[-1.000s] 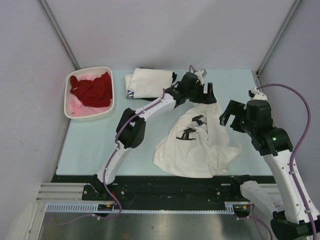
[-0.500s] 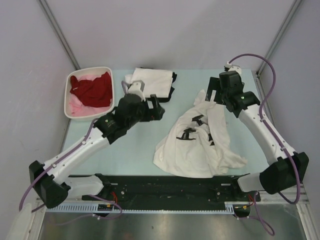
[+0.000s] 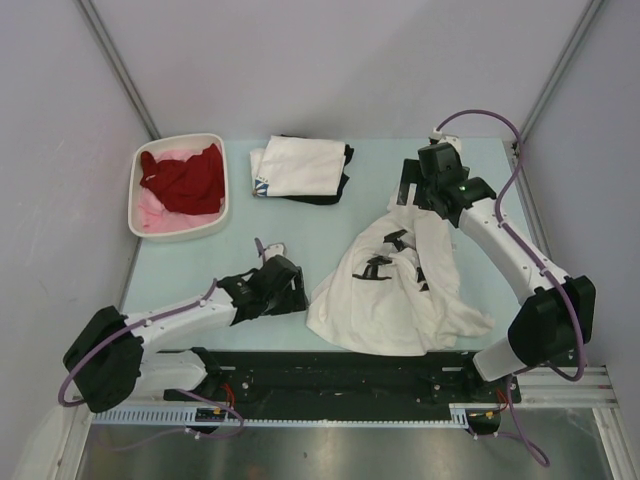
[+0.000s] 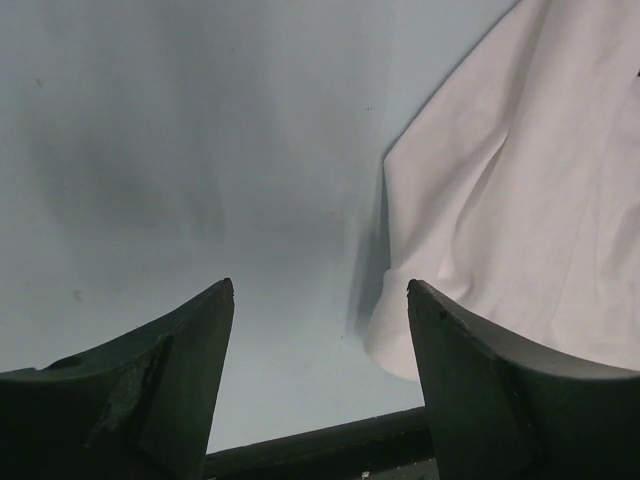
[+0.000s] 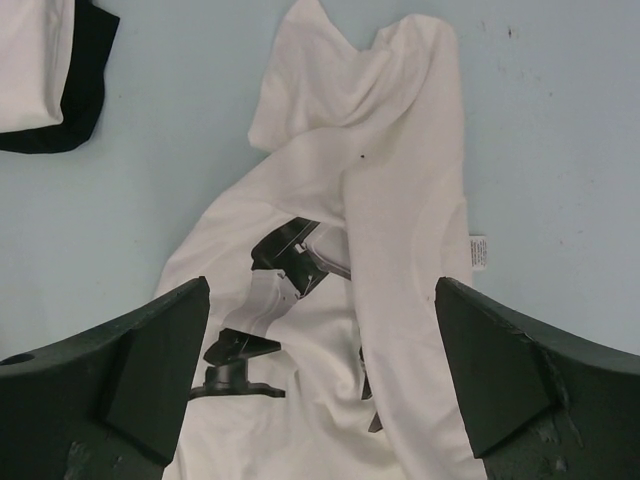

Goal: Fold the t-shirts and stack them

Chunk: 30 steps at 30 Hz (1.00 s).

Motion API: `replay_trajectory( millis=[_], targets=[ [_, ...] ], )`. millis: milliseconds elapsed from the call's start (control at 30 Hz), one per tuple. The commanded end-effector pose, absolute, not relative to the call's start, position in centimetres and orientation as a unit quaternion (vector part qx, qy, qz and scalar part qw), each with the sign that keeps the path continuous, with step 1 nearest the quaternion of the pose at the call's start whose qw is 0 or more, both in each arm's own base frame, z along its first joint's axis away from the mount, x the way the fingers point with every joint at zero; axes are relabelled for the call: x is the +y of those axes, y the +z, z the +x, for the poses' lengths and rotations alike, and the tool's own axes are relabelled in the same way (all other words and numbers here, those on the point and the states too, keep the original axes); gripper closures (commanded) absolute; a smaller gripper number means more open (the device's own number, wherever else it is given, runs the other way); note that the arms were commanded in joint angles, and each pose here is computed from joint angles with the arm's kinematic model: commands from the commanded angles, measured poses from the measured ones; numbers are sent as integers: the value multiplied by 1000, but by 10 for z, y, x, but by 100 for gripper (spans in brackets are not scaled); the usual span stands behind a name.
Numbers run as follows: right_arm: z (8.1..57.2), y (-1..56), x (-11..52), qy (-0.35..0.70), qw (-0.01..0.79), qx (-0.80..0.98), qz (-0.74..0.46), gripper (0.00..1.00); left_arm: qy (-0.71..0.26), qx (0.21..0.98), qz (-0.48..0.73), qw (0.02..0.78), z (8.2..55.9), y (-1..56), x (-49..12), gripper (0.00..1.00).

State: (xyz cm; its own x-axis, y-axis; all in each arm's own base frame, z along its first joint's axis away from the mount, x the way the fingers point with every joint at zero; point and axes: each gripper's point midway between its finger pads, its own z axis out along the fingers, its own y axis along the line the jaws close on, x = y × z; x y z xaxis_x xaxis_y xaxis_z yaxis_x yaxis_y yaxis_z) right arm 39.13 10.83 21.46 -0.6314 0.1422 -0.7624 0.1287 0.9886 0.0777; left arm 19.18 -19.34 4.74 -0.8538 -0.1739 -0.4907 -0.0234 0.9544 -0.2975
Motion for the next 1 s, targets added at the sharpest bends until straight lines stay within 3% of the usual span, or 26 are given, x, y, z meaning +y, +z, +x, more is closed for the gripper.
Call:
replay_trajectory(
  millis=[0,367,400,433,500,533,633,833,967],
  targets=[
    [405,231,105,-2,448,890,84,0,-184,942,-67,274,199,44,-217,25],
    [406,215,100,-23,431,898,83,0,-198,949,-33,243,187,28,-246,27],
    [408,214,98,-23,431,898,86,0,-200,948,-31,244,187,27,-248,31],
    [408,212,98,-25,429,899,87,0,-201,949,-28,241,185,26,-250,51],
    [409,211,97,-26,429,899,88,0,-200,951,-26,236,184,23,-255,69],
    [410,210,97,-24,428,899,89,0,-195,952,-24,235,184,22,-255,83],
    [411,209,96,-25,427,899,91,0,-180,956,-19,231,184,16,-255,97],
    [418,202,91,-25,423,901,93,0,-169,958,-15,231,185,15,-253,100],
    [439,190,86,-1,422,900,110,0,-155,951,-8,268,193,47,-241,100]
  ],
)
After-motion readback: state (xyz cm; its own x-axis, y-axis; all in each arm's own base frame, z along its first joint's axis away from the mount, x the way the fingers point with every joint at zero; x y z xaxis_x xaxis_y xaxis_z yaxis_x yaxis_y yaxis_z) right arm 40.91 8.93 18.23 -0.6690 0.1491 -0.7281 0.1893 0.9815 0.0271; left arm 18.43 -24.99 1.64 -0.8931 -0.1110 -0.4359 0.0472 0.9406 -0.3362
